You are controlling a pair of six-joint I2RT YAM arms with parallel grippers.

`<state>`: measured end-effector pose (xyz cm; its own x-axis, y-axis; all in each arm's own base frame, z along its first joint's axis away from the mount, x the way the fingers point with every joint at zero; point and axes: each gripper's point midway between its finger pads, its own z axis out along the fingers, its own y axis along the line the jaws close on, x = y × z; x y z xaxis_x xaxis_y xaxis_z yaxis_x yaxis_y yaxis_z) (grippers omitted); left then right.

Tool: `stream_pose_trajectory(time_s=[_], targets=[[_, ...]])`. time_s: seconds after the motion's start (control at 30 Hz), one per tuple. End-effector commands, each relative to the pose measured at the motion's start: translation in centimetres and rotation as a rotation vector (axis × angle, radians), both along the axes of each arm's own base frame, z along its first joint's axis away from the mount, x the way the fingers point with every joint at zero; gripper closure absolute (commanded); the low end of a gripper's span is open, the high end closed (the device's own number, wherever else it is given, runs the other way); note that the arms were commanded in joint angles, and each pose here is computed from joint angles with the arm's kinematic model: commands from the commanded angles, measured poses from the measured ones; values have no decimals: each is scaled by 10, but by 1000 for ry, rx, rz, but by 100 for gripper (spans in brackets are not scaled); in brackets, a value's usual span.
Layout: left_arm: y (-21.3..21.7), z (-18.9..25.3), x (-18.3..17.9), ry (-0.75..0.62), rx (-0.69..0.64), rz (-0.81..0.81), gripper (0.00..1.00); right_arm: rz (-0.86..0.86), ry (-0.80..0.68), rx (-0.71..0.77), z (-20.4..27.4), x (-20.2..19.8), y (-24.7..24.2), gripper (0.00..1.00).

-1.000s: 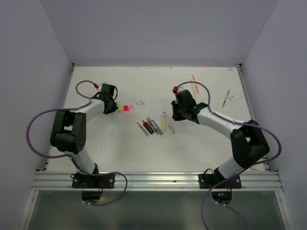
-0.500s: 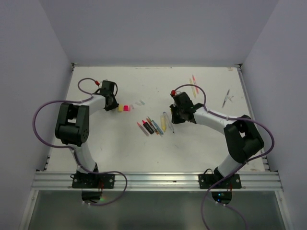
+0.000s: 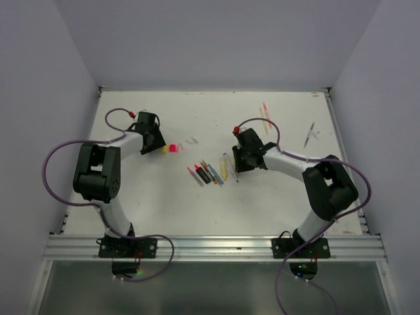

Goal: Open the pen caps

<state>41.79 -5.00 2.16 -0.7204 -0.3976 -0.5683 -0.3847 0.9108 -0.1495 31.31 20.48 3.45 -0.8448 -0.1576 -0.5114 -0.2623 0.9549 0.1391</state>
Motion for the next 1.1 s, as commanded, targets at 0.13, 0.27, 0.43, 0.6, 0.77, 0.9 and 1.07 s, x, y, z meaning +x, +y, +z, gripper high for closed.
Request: stream_pose_trajectory(time_s=[0.13, 0.27, 0.43, 0.6, 0.77, 0.9, 1.07], targets=[[-11, 41, 2, -130, -91, -23, 36, -4, -6, -14, -2, 3, -2, 67], [-24, 61, -6, -213, -174, -47, 34, -6, -12, -15, 0, 5, -1, 67], [-31, 103, -12, -302, -185, -72, 32, -11, -50, -18, 21, 18, -1, 66], [-38, 164, -13, -436, -199, -88, 28, -103, -156, -3, 71, 73, -13, 65], [-74, 204, -29, -579, -309, -200, 28, -230, -188, -55, 74, 140, -54, 60], [-98, 225, -45, -664, -401, -308, 28, -307, -179, -87, 61, 172, -88, 59], [-105, 234, -50, -685, -409, -349, 28, -331, -182, -148, 48, 204, -117, 59]])
